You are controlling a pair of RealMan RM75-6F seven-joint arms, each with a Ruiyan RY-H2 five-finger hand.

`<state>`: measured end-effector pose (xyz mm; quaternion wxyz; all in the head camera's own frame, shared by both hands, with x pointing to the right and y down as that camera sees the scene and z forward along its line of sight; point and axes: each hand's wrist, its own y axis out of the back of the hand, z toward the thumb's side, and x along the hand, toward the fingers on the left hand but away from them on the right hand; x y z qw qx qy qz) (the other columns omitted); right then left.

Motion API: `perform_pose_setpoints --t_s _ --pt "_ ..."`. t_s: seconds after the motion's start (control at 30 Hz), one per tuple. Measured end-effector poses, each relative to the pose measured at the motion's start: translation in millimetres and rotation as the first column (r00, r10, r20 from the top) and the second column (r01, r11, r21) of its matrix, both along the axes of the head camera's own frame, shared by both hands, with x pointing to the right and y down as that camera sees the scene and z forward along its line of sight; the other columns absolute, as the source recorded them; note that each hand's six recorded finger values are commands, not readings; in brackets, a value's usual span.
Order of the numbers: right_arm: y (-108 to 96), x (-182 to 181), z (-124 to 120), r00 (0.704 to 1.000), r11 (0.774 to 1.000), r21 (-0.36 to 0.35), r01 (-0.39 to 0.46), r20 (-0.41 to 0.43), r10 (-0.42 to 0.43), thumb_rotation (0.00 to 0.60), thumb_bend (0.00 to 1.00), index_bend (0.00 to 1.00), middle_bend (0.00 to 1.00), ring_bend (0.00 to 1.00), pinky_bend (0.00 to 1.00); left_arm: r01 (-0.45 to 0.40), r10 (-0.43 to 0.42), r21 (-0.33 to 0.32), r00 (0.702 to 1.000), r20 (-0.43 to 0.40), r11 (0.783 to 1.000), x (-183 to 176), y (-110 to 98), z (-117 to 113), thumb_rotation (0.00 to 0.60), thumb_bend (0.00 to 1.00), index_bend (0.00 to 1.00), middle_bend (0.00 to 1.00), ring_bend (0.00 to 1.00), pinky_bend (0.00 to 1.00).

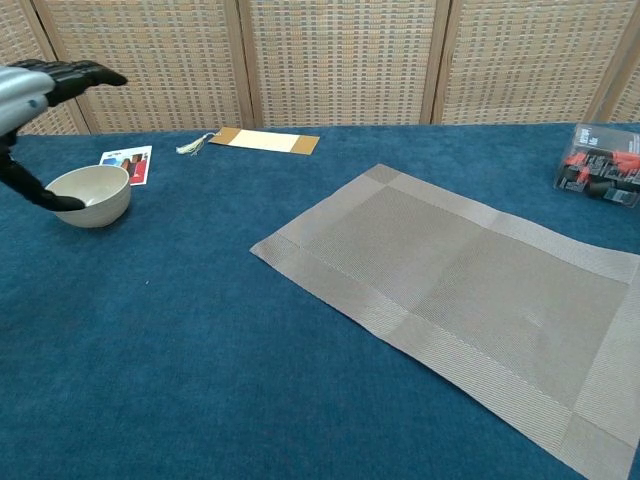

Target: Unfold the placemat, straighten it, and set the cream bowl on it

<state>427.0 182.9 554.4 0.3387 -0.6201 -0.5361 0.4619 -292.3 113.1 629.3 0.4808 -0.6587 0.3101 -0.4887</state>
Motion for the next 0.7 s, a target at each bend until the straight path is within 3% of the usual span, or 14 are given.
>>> perform_pose_setpoints --t_s 0.4,0.7 --pt "-6 12 -9 0.998 0.999 -0.004 -0.039 0.05 0.039 0.6 0.16 0.18 0.0 0.0 0.0 -0.114 0.12 -0.073 0.989 0.088 0.991 88 -28 57 0.6 0.06 0.02 0.0 0.0 0.0" --pt "-9 15 -13 0.996 0.999 0.005 -0.051 0.073 0.051 0.6 0.16 0.18 0.0 0.0 0.0 -0.146 0.162 -0.107 0.974 0.161 0.984 113 -31 79 0.6 0.07 0.03 0.0 0.0 0.0"
